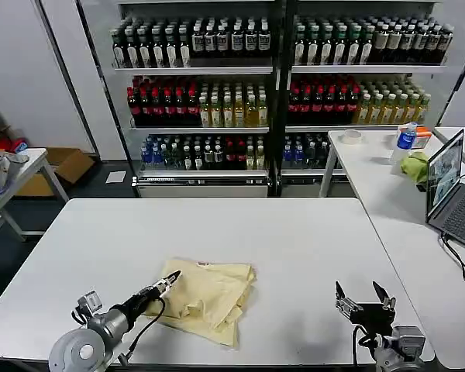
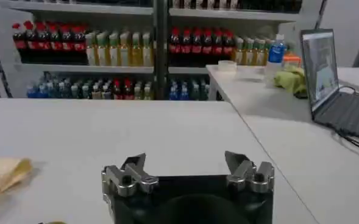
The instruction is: Fold and organize the clothes.
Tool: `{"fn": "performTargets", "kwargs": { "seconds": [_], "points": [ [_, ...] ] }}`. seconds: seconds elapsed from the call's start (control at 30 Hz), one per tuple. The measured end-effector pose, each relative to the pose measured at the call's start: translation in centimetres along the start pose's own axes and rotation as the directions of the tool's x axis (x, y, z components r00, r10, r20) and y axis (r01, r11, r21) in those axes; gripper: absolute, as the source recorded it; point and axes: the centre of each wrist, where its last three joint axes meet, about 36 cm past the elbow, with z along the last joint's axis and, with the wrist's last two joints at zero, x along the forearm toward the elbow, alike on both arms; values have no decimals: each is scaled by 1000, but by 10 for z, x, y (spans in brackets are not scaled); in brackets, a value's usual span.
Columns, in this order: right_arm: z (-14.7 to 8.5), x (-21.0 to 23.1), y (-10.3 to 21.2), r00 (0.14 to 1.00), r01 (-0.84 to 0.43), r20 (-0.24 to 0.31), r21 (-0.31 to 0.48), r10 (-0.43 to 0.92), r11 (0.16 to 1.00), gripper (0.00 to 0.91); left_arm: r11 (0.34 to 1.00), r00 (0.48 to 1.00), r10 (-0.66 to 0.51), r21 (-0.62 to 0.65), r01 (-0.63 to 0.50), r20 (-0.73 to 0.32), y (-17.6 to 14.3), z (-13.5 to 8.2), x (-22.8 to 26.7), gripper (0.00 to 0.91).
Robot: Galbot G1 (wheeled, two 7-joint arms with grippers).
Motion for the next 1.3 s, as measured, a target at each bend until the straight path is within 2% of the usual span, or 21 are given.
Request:
{"fn": "performTargets", "kwargs": {
  "seconds": [0.67, 0.87, 1.07, 1.3],
  "points": [
    [-6, 7, -3, 1000, -19, 8, -4, 19, 1000, 907, 987, 996, 82, 134, -84, 20, 7, 0, -2, 10],
    [-7, 6, -2, 1000, -12, 13, -10, 13, 1000, 907, 983, 995, 82, 160, -89, 48, 9, -12, 9, 10],
    [-9, 2, 0, 1000, 5, 21, -18, -5, 1000, 907, 988, 992, 25, 147, -44, 127, 20, -47, 42, 20],
    [-10, -5, 4, 999, 27, 38, -32, -26, 999, 907, 993, 957, -121, 19, 120, 263, 31, -123, 115, 20]
  ]
}}
